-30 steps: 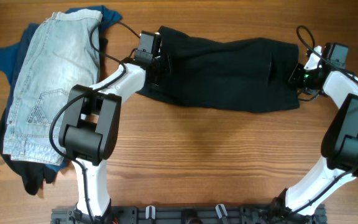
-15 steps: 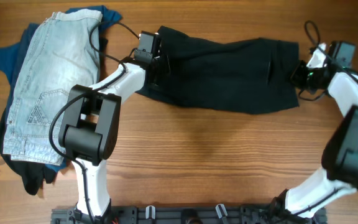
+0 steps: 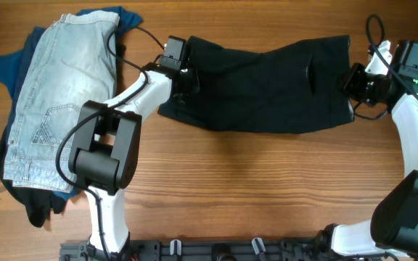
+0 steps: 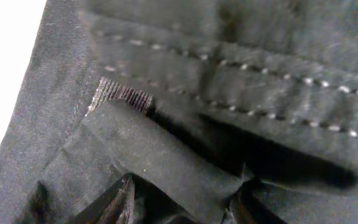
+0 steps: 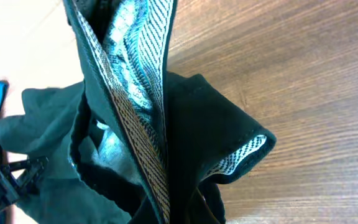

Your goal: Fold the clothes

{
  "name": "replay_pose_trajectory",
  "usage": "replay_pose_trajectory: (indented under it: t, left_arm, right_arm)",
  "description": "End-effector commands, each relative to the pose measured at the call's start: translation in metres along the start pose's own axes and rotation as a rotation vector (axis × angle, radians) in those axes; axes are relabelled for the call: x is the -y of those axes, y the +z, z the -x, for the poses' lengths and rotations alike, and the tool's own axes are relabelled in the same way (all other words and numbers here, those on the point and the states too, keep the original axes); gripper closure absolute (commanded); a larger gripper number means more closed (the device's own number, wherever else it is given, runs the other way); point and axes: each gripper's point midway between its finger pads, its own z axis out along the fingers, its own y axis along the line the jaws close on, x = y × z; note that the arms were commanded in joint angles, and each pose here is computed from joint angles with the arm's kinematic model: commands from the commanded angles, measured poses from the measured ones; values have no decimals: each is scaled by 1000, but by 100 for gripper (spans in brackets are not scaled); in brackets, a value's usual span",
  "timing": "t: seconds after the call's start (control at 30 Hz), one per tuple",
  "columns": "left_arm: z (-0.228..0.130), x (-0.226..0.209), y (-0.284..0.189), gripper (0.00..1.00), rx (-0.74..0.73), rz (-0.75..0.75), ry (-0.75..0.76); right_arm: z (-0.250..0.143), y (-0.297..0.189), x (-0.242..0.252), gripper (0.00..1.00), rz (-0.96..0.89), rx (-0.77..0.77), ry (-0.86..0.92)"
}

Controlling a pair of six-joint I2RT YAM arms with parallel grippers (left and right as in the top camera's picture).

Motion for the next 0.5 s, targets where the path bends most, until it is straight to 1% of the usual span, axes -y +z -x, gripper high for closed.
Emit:
replay_pose_trajectory:
  t: [0.0, 0.13, 0.2, 0.27, 0.33, 0.47]
  left_arm:
    - [-38, -3, 7, 55, -108, 33, 17]
    - [-43, 33, -8, 55, -96, -35, 71]
    - [-50, 51, -13, 54, -94, -55, 108]
    - [-60, 68, -15, 53, -101, -72, 147]
    - [-67, 79, -16, 50, -106, -82, 171]
    - [-70, 82, -16, 50, -109, -85, 180]
  right_arm:
    - [3, -13, 8, 96, 4, 9, 44]
    - [-3, -22, 27, 96, -16, -13, 81]
    - [-3, -28, 28, 96, 21, -15, 93]
    - [-3, -31, 33, 96, 16, -11, 101]
    - [-4, -30, 22, 96, 68, -18, 69]
    - [-11, -22, -21, 96, 199, -51, -17]
